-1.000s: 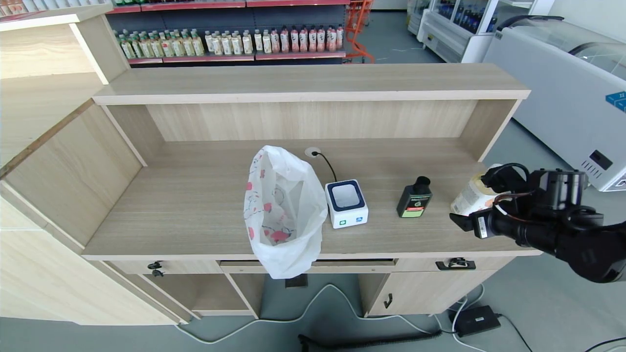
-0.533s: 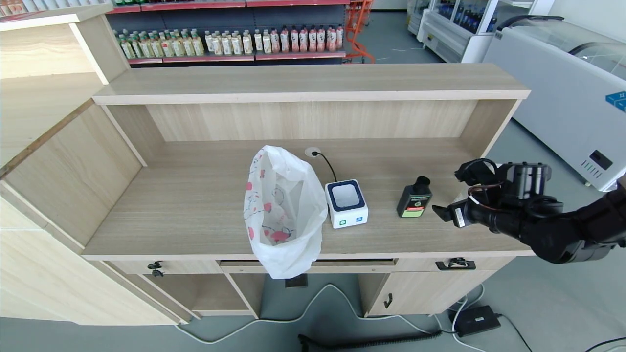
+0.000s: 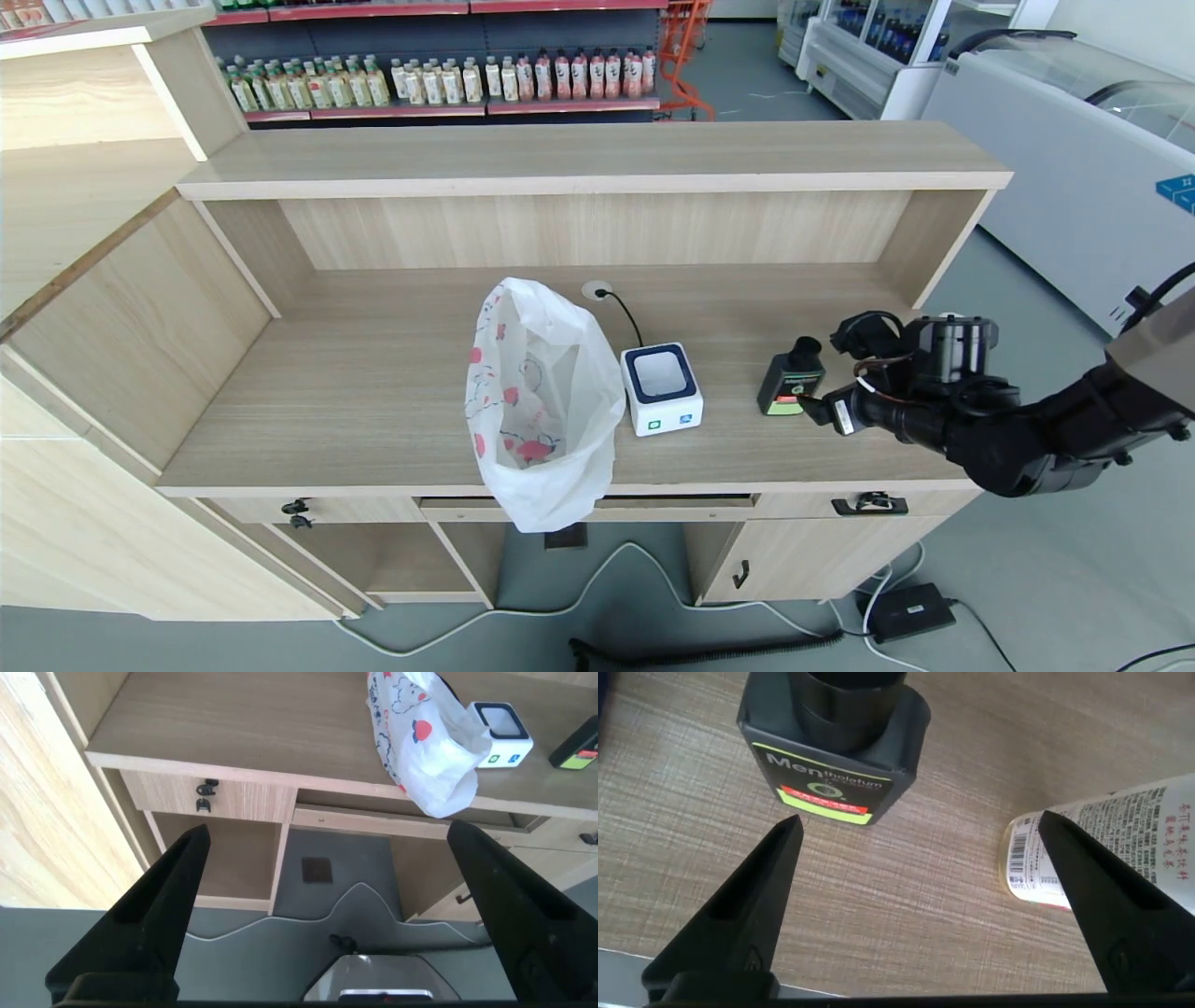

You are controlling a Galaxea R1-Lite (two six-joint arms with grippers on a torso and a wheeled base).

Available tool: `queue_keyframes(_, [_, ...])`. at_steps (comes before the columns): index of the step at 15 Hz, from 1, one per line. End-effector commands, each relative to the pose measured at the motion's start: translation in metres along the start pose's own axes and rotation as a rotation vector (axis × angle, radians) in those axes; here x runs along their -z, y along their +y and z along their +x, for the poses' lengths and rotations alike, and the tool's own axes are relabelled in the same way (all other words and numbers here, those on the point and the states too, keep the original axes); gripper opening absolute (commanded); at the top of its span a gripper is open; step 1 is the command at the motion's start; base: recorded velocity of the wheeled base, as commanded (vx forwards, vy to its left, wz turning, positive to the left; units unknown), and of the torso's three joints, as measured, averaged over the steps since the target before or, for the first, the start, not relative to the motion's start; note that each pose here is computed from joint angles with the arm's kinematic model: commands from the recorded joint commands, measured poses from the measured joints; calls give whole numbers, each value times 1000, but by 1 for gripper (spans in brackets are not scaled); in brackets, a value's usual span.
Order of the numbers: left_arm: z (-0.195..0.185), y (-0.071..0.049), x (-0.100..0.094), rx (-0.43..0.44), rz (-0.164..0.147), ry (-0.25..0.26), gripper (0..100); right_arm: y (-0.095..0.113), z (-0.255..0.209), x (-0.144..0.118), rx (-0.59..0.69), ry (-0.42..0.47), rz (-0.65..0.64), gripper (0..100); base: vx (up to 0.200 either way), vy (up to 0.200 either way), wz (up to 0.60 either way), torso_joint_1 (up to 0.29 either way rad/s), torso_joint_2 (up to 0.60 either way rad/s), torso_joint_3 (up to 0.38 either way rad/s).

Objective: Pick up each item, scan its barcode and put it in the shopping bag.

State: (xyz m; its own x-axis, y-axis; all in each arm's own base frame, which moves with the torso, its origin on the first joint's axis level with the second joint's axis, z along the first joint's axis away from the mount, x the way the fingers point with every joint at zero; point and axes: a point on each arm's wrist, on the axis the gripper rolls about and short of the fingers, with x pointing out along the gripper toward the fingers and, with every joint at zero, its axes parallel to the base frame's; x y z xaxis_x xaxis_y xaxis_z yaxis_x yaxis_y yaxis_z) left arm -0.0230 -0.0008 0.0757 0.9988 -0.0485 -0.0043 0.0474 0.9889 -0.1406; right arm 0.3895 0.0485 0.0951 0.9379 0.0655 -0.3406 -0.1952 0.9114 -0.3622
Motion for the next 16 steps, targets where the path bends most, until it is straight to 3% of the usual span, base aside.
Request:
queue_keyframes(1, [0, 0, 0, 1, 0, 0, 100, 1, 8, -1, 1, -8, -20, 100, 0, 0, 0, 0, 0, 0])
queue_keyframes(13, [0, 0, 0, 1, 0, 0, 100, 18, 43, -5, -28, -49, -49, 100, 0, 0, 0, 0, 0, 0])
queue_keyframes(16, [0, 0, 0, 1, 0, 0, 100, 34, 56, -12, -80, -89, 36, 100, 0, 0, 0, 0, 0, 0])
